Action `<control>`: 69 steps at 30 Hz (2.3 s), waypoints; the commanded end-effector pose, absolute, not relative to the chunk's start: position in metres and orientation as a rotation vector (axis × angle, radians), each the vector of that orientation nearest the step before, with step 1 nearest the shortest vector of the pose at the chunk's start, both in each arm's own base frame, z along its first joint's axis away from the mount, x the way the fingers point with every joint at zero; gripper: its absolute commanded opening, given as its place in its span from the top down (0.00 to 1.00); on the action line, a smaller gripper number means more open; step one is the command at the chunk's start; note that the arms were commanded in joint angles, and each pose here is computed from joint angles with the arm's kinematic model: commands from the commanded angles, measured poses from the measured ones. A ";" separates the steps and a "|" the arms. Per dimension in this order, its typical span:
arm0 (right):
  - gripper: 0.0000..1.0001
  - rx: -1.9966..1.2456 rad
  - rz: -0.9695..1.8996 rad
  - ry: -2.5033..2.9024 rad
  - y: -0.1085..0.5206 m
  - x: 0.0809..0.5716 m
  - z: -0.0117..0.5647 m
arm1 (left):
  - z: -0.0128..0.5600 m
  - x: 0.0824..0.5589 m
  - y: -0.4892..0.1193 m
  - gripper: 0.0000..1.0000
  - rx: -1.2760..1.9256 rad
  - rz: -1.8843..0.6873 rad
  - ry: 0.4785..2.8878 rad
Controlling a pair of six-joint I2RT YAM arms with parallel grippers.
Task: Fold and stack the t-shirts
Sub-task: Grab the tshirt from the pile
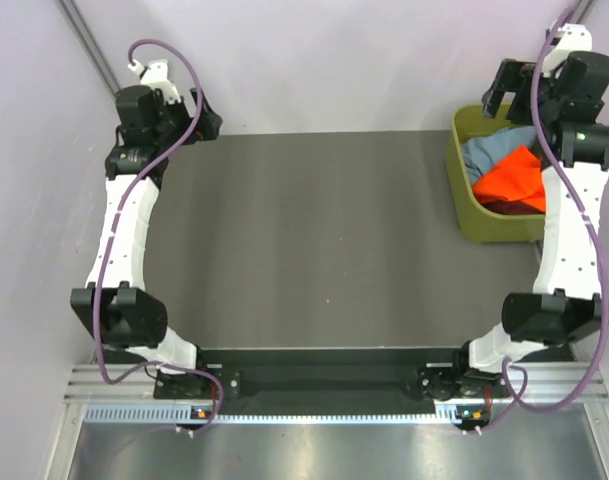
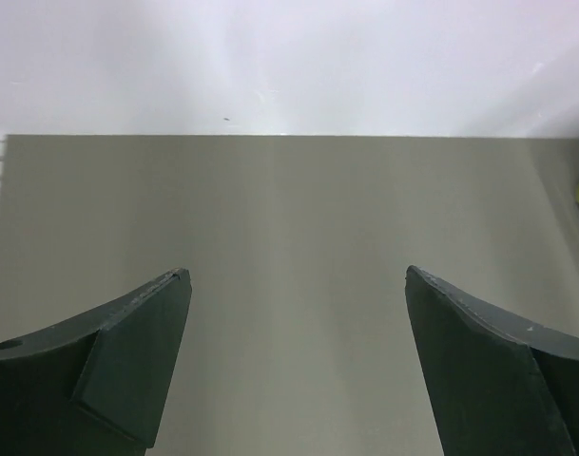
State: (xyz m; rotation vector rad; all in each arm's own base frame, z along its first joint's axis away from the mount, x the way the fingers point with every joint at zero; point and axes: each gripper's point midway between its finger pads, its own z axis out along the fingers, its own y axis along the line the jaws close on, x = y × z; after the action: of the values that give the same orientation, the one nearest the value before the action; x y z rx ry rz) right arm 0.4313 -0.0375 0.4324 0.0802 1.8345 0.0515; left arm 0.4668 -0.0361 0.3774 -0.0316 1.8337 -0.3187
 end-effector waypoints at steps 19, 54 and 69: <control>0.00 0.168 0.059 1.968 -0.088 0.591 0.313 | 0.254 0.481 -0.105 0.02 0.193 -0.552 2.155; 1.00 0.242 -0.193 1.974 -0.148 0.587 0.301 | 0.207 0.492 -0.136 0.01 -0.073 -0.434 2.261; 0.96 -0.301 0.366 1.628 0.071 0.439 0.506 | 0.247 0.390 -0.161 0.01 0.148 -1.160 2.213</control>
State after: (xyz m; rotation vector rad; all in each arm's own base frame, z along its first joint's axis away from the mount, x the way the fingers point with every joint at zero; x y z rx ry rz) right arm 0.4756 -0.0101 0.4878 -0.0798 1.6781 0.1288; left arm 0.3900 -0.1772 0.1747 0.1399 2.4753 -1.0063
